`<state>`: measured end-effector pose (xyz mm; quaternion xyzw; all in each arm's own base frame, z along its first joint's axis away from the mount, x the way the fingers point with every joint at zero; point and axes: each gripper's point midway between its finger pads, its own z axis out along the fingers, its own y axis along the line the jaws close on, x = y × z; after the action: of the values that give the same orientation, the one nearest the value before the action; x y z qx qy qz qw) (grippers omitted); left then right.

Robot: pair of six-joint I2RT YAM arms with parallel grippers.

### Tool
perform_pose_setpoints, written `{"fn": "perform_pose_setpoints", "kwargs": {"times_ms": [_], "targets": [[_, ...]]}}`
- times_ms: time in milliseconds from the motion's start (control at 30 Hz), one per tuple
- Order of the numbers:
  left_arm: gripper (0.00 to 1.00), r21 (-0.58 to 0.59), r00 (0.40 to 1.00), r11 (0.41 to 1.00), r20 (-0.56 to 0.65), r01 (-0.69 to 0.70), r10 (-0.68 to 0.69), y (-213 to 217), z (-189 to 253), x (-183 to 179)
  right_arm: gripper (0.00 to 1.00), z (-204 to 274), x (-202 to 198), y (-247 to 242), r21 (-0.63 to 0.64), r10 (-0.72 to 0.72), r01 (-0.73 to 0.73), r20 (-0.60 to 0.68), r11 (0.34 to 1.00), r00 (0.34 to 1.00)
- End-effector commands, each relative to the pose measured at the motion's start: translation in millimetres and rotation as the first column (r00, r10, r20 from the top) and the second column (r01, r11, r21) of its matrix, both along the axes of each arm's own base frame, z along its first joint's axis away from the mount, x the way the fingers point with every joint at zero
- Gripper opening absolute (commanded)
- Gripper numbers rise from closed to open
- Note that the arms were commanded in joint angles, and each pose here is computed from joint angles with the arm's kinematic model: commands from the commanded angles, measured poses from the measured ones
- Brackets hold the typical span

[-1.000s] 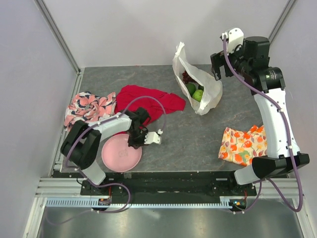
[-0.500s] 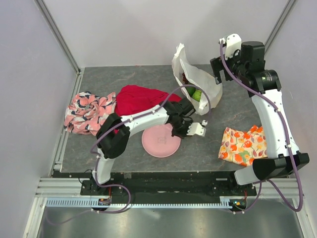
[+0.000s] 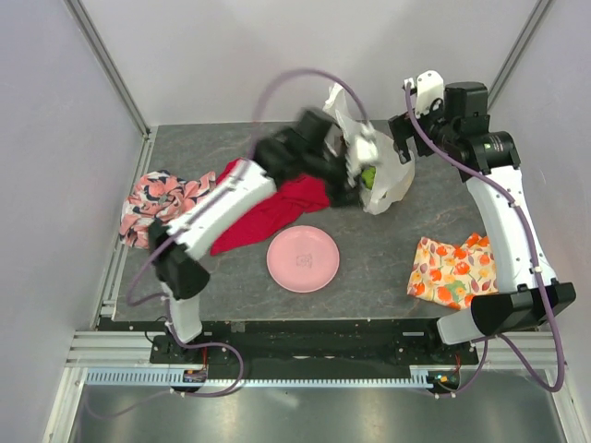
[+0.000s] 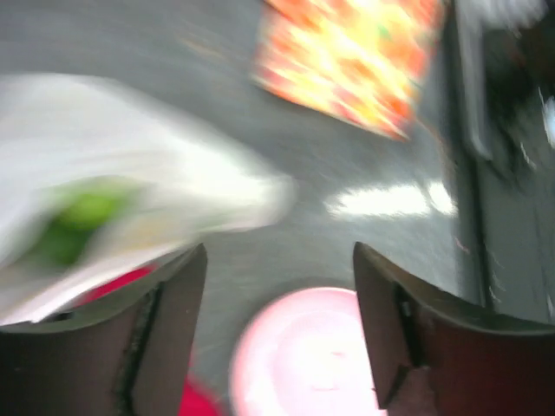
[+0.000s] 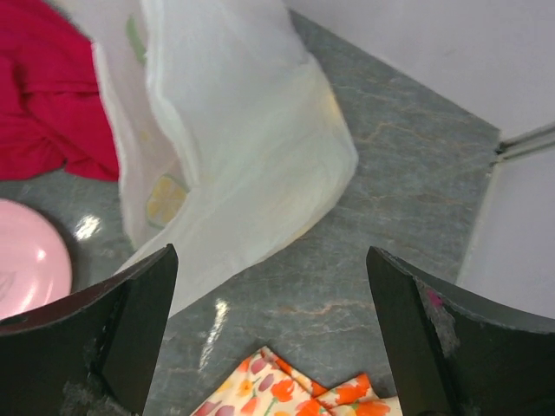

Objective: Take the fake fruits out of the plastic bag
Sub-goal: Adjust the plastic bag at the center of the board.

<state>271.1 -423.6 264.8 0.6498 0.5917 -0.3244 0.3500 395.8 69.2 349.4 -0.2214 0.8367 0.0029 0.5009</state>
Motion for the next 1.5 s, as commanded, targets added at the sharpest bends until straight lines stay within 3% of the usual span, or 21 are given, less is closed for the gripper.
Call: {"fn": "perform_pose_setpoints", "kwargs": {"times_ms": [0, 100, 133, 333, 367, 700, 800, 833, 900, 967, 1000, 1033, 1067, 1100, 1133, 1167, 1200, 1267, 1300, 1467], "targets": [[0.88, -0.359, 0.853, 0.818, 0.1, -0.449, 0.512, 99, 170, 95, 0.98, -24, -23, 45, 0.094, 0.163, -0.15, -0.147, 0.984, 0.976], [0.94, -0.381, 0.757, 0.742, 0.145, -0.552, 0.637, 132, 172, 152, 0.98, -43, -38, 66, 0.141, 0.209, -0.182, -0.212, 0.973, 0.955], [0.94, -0.376, 0.753, 0.733, 0.126, -0.566, 0.646, 129, 164, 171, 0.98, -50, -43, 70, 0.156, 0.209, -0.176, -0.232, 0.972, 0.95], [0.99, -0.457, 0.85, 0.738, -0.085, -0.496, 0.519, 102, 162, 193, 0.98, -61, -63, 74, 0.178, 0.158, -0.109, -0.292, 0.978, 0.943], [0.99, -0.495, 0.87, 0.739, -0.076, -0.457, 0.486, 93, 166, 196, 0.98, -60, -68, 73, 0.186, 0.157, -0.105, -0.294, 0.977, 0.943], [0.98, -0.446, 0.879, 0.763, -0.144, -0.468, 0.455, 64, 112, 216, 0.98, -105, -105, 60, 0.173, 0.095, -0.021, -0.433, 0.985, 0.896], [0.9, -0.475, 0.878, 0.747, -0.136, -0.464, 0.459, 61, 117, 222, 0.98, -120, -102, 67, 0.202, 0.096, 0.002, -0.475, 0.979, 0.875], [0.8, -0.485, 0.878, 0.741, -0.14, -0.464, 0.458, 60, 119, 223, 0.98, -123, -98, 70, 0.209, 0.102, 0.0, -0.479, 0.978, 0.872], [0.67, -0.507, 0.877, 0.726, -0.147, -0.465, 0.458, 59, 127, 224, 0.98, -125, -81, 75, 0.228, 0.072, 0.047, -0.487, 0.972, 0.87], [0.41, -0.504, 0.869, 0.72, -0.151, -0.477, 0.471, 61, 125, 226, 0.97, -121, -60, 68, 0.215, 0.014, 0.099, -0.469, 0.972, 0.883], [0.29, -0.495, 0.868, 0.724, -0.152, -0.481, 0.473, 62, 123, 225, 0.88, -129, -50, 64, 0.199, -0.024, 0.138, -0.486, 0.97, 0.874], [0.06, -0.493, 0.862, 0.72, -0.149, -0.489, 0.484, 66, 127, 222, 0.78, -129, -42, 56, 0.188, -0.058, 0.168, -0.483, 0.968, 0.874], [0.02, -0.469, 0.855, 0.723, -0.164, -0.507, 0.493, 69, 117, 222, 0.68, -123, -30, 39, 0.191, -0.103, 0.216, -0.471, 0.958, 0.876], [0.02, -0.458, 0.851, 0.724, -0.174, -0.515, 0.495, 73, 115, 218, 0.52, -127, -25, 30, 0.179, -0.124, 0.236, -0.482, 0.955, 0.867], [0.02, -0.475, 0.85, 0.714, -0.168, -0.514, 0.5, 82, 131, 208, 0.45, -126, -23, 19, 0.171, -0.143, 0.254, -0.484, 0.952, 0.863], [0.02, -0.438, 0.841, 0.722, -0.197, -0.536, 0.505, 85, 114, 204, 0.4, -127, -23, -1, 0.154, -0.182, 0.292, -0.495, 0.944, 0.849], [0.02, -0.436, 0.841, 0.723, -0.196, -0.536, 0.505, 90, 117, 196, 0.27, -127, -26, -12, 0.139, -0.195, 0.298, -0.493, 0.945, 0.848], [0.02, -0.424, 0.836, 0.724, -0.203, -0.544, 0.51, 103, 119, 173, 0.2, -141, -42, -42, 0.059, -0.22, 0.291, -0.519, 0.955, 0.826], [0.02, -0.417, 0.837, 0.728, -0.207, -0.544, 0.507, 107, 118, 164, 0.1, -140, -51, -53, 0.013, -0.245, 0.291, -0.507, 0.957, 0.826], [0.02, -0.363, 0.855, 0.78, -0.314, -0.509, 0.412, 126, 99, 83, 0.04, -167, -100, -83, -0.177, -0.277, 0.215, -0.549, 0.96, 0.788]]}}
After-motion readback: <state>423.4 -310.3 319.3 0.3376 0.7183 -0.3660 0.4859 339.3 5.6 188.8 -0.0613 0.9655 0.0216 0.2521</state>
